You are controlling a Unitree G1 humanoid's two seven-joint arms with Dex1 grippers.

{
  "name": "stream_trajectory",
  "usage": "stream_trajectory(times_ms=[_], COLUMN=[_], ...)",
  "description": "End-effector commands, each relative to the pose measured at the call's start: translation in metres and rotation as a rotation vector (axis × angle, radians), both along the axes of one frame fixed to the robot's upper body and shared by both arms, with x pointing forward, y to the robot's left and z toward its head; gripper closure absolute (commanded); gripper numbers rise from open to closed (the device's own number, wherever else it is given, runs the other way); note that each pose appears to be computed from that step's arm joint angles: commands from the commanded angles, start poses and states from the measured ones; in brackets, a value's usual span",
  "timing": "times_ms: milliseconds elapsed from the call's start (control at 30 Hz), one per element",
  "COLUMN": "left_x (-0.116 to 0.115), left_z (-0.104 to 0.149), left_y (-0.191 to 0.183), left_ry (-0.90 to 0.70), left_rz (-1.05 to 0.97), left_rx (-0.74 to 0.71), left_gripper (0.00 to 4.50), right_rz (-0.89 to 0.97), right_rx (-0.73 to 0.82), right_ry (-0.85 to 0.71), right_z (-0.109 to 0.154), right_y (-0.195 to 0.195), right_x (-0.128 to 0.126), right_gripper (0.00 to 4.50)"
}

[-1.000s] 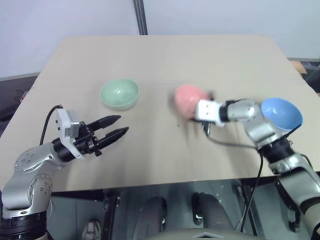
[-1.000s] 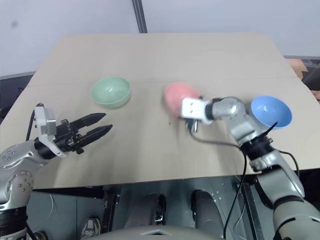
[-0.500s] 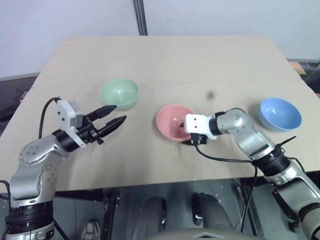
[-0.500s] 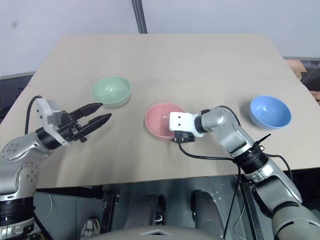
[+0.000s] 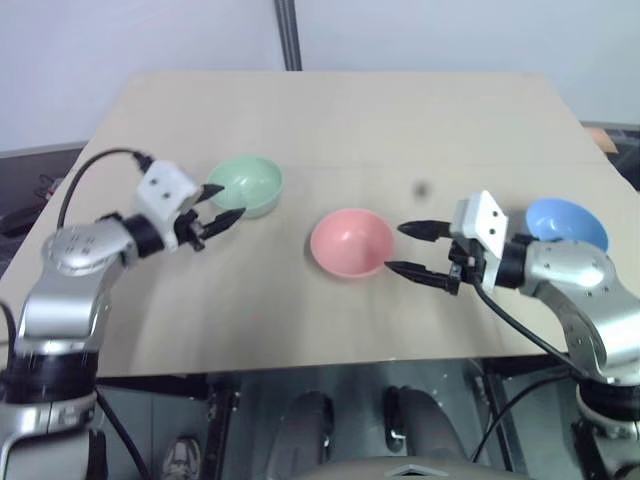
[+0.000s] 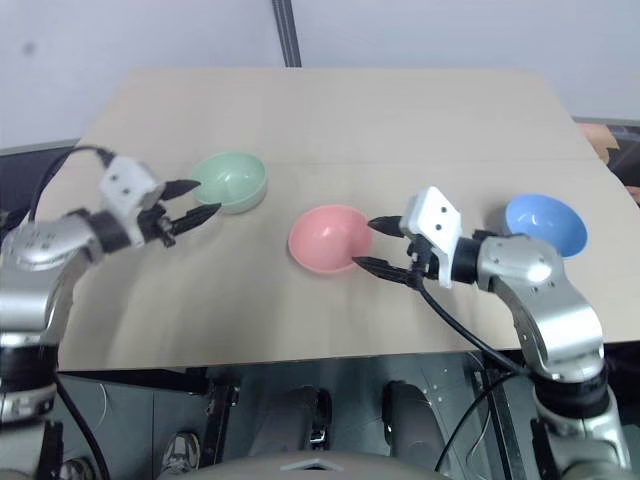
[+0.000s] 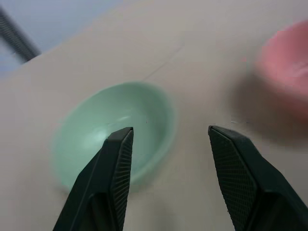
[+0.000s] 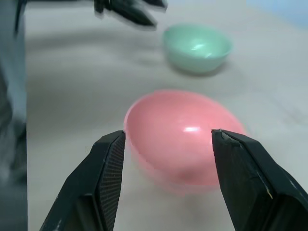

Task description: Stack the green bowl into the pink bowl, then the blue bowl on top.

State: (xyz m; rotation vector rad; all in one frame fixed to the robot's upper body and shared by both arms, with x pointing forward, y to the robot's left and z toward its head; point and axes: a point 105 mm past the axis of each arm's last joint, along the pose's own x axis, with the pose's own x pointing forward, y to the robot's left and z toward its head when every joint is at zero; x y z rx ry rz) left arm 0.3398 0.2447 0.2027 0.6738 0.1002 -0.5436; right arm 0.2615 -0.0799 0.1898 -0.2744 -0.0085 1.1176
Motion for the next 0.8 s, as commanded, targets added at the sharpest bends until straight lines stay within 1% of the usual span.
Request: stream_trajectory(times_ms=[33,100,167,300,333,367,433,500,533,700,800], left_x=[0.014,0.023,0.026,0.033,0.035,0.038,0.041,0.043,0.044,0.038,0.031], left_z=[-0.003,-0.008,-0.014,-0.025,-0.026,-0.027,-0.028,-0.026,-0.025,-0.005,0.000], left_y=[0.005,0.010,0.009,0.006,0.004,0.002,-0.001,-0.005,-0.007,-0.019,-0.021], left_ry=[-0.001,0.014,0.014,0.028,0.026,0.024,0.023,0.022,0.023,-0.008,0.007], left_rz=[0.049,0.084,0.065,0.051,0.050,0.041,0.031,0.019,0.014,-0.039,-0.060], left_rx=[0.225,0.333,0.426,0.508,0.513,0.522,0.517,0.494,0.479,0.374,0.338], left_gripper=[1.87,1.87,1.87,1.87,2.27,2.40,3.13,4.10,4.46,4.46,4.50], right_rz=[0.001,-0.005,-0.012,-0.038,-0.044,-0.051,-0.060,-0.068,-0.072,-0.085,-0.084], right_rx=[0.077,0.085,0.098,0.106,0.107,0.108,0.103,0.093,0.088,0.065,0.057], right_ry=[-0.059,-0.072,-0.088,-0.119,-0.126,-0.131,-0.139,-0.142,-0.143,-0.116,-0.095], right_z=[0.012,0.011,0.013,0.016,0.018,0.019,0.020,0.020,0.020,0.016,0.012], right_y=[0.003,0.006,0.008,0.007,0.006,0.005,0.002,0.000,-0.002,-0.011,-0.015], right_x=[-0.007,-0.006,-0.004,0.000,0.001,0.002,0.002,0.001,0.001,-0.002,-0.003], right_gripper=[1.51,1.51,1.51,1.51,1.36,1.36,1.36,1.36,1.36,1.36,0.59])
